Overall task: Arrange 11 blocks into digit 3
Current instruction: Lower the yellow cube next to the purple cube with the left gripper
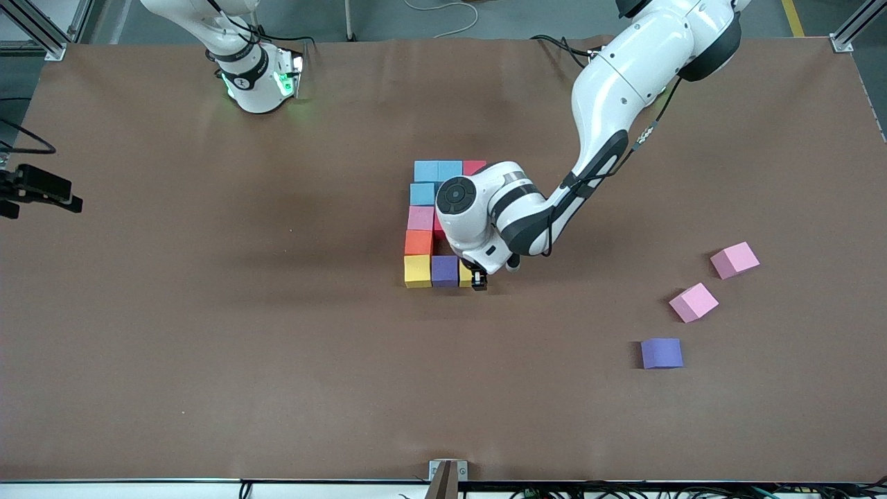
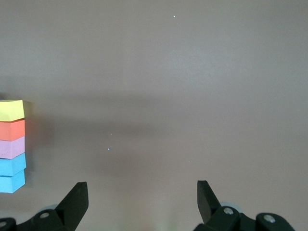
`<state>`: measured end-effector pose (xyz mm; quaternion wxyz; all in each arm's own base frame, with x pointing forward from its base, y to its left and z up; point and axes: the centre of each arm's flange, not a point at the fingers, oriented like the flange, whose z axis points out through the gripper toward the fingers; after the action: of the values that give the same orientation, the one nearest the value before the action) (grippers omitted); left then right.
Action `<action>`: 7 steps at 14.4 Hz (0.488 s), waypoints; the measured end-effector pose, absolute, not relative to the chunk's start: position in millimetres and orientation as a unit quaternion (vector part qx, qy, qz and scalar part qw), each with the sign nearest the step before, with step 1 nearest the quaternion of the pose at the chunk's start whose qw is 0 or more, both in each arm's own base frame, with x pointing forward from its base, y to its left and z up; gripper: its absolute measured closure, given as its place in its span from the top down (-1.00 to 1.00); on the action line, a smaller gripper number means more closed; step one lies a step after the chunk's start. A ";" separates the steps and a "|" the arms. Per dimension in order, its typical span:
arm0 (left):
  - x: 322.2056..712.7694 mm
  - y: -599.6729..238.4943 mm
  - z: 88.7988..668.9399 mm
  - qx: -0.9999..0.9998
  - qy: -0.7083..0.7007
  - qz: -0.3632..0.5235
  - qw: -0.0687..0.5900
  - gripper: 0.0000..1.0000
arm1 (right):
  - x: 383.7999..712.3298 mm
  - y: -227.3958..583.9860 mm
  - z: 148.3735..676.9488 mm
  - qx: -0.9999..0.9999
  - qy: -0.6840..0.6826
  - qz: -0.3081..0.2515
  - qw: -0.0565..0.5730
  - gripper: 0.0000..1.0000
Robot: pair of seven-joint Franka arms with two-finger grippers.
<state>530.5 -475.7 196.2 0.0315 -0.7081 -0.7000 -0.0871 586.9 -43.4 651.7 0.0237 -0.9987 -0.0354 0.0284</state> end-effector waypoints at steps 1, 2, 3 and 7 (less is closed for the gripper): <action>530.8 -476.0 196.1 -0.708 -0.700 -0.087 0.031 0.10 | 578.2 -43.6 658.3 -0.999 -0.035 0.025 0.025 1.00; 530.9 -476.1 196.0 -0.708 -0.700 -0.087 0.031 0.10 | 568.3 -43.9 664.3 -0.999 -0.035 0.023 0.026 1.00; 531.0 -476.3 195.9 -0.708 -0.700 -0.087 0.031 0.10 | 558.0 -44.1 669.7 -0.999 -0.035 0.021 0.028 1.00; 531.0 -476.6 195.7 -0.708 -0.700 -0.087 0.031 0.11 | 529.4 -40.9 686.0 -0.999 -0.040 0.020 0.032 1.00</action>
<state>531.0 -476.6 195.7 0.0309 -0.7080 -0.7002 -0.0866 529.4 -40.9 686.0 0.0322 -0.9985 -0.0396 0.0197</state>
